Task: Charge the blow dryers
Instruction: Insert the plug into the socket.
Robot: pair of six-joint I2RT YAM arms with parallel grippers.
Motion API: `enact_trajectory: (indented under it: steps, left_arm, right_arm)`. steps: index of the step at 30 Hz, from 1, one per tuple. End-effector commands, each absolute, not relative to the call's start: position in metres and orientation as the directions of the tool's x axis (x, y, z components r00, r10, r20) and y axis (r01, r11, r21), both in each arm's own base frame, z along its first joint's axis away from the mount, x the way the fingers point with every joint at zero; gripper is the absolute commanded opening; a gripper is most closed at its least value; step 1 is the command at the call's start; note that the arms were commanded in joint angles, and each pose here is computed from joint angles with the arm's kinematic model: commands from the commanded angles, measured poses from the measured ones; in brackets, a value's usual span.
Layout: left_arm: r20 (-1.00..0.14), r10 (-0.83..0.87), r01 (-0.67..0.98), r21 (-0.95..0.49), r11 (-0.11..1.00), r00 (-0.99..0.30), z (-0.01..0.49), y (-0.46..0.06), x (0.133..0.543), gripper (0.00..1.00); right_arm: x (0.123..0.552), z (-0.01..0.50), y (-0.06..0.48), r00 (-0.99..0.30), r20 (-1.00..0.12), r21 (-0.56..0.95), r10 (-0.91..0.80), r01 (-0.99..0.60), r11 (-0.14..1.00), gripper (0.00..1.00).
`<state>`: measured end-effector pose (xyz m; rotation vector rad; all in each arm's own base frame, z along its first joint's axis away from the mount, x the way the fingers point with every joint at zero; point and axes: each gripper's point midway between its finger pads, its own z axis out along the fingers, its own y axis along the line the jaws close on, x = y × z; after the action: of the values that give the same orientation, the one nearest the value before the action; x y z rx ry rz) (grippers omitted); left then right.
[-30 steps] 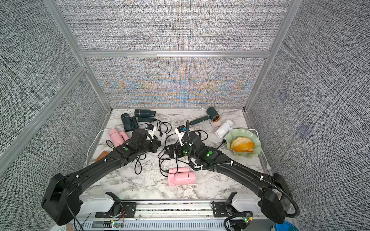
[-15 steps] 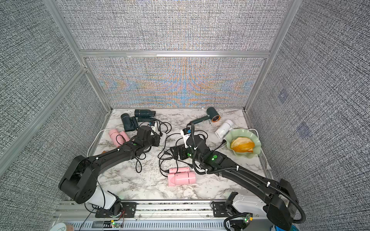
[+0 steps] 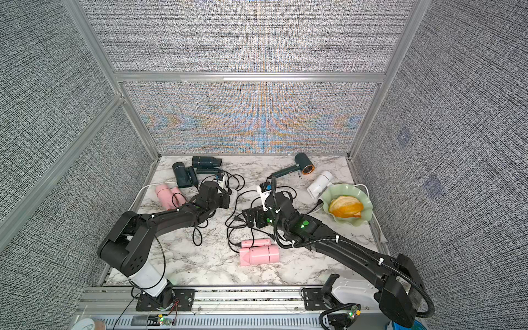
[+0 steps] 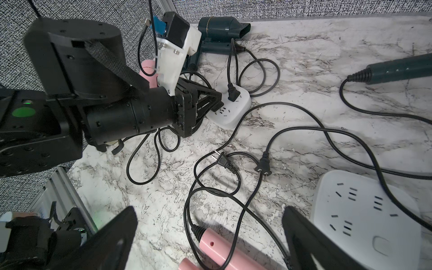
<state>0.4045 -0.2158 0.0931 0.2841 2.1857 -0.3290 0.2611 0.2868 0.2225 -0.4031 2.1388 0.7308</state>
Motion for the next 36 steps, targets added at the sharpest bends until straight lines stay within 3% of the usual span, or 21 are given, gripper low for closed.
enact_trajectory:
  steps: [1,16,36]
  left_arm:
    - [-0.832,0.076,0.315,-0.123,0.941,-0.550,0.097,-0.216,0.413,0.11]
    - [-0.820,0.077,0.294,-0.114,0.949,-0.567,0.079,-0.211,0.420,0.12]
    - [-0.839,0.056,0.303,-0.133,0.944,-0.542,0.091,-0.215,0.427,0.12]
  right_arm:
    - [0.261,0.223,0.286,-0.608,-0.793,0.359,-0.032,-0.510,0.782,0.99]
    - [0.262,0.221,0.287,-0.611,-0.791,0.359,-0.034,-0.509,0.782,0.99]
    - [0.262,0.221,0.288,-0.613,-0.789,0.368,-0.029,-0.510,0.777,0.99]
